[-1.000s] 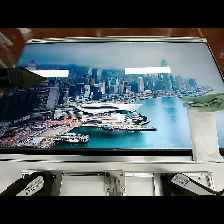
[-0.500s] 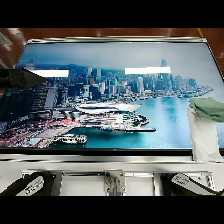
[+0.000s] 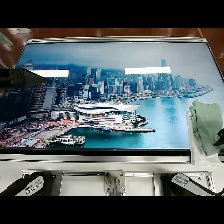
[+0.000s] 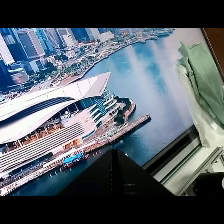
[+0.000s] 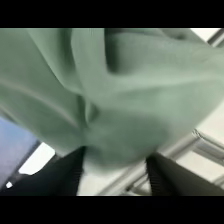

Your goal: Fold the shirts.

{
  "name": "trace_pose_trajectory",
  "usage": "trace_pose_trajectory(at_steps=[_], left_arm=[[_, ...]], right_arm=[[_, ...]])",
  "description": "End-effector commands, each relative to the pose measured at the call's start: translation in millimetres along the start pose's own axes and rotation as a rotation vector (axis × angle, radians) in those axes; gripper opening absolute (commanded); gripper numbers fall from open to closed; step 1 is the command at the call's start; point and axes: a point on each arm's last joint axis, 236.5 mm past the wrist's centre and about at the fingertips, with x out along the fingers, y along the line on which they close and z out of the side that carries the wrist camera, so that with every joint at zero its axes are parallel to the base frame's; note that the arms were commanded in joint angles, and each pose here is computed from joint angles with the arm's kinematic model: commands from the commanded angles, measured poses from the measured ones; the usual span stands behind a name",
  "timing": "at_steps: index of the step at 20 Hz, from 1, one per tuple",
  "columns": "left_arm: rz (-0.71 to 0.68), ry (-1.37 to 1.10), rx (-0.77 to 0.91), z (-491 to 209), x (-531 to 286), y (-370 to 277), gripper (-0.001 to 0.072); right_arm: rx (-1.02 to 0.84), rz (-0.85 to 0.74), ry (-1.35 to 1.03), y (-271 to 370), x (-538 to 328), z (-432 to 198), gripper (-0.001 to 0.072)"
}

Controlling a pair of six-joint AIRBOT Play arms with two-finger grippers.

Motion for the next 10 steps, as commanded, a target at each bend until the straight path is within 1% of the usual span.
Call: trace_pose_trajectory(at_steps=[1, 3, 4, 5, 7, 8, 9, 10], left_arm=[[0.000, 0.000, -0.001, 0, 0, 0, 0.0038], [0.008, -0.018, -0.002, 4, 0, 2, 0.0038], [0.023, -0.050, -0.002, 12, 0, 6, 0.0038], [0.046, -0.100, -0.002, 24, -1, 11, 0.0038], [0.098, -0.195, 0.007, 47, 1, 21, 0.0036], [0.154, -0.202, 0.005, 50, 7, 30, 0.0035], [0.237, -0.163, 0.016, 43, 16, 43, 0.0034], [0.349, -0.079, 0.027, 27, 28, 62, 0.0034]], right_arm=[[-0.014, -0.198, 0.054, -47, -1, -13, 0.0637], [-0.016, -0.268, 0.007, -64, -32, -1, 0.0637], [0.004, -0.242, -0.071, -60, -53, 15, 0.0636], [0.015, -0.178, -0.177, -46, -76, 34, 0.0636], [0.008, 0.104, -0.505, 15, -151, 81, 0.0627], [-0.012, 0.253, -0.681, 50, -199, 97, 0.0570], [-0.052, 0.371, -0.828, 82, -245, 100, 0.0549], [-0.133, 0.454, -0.942, 117, -281, 92, 0.0551]])
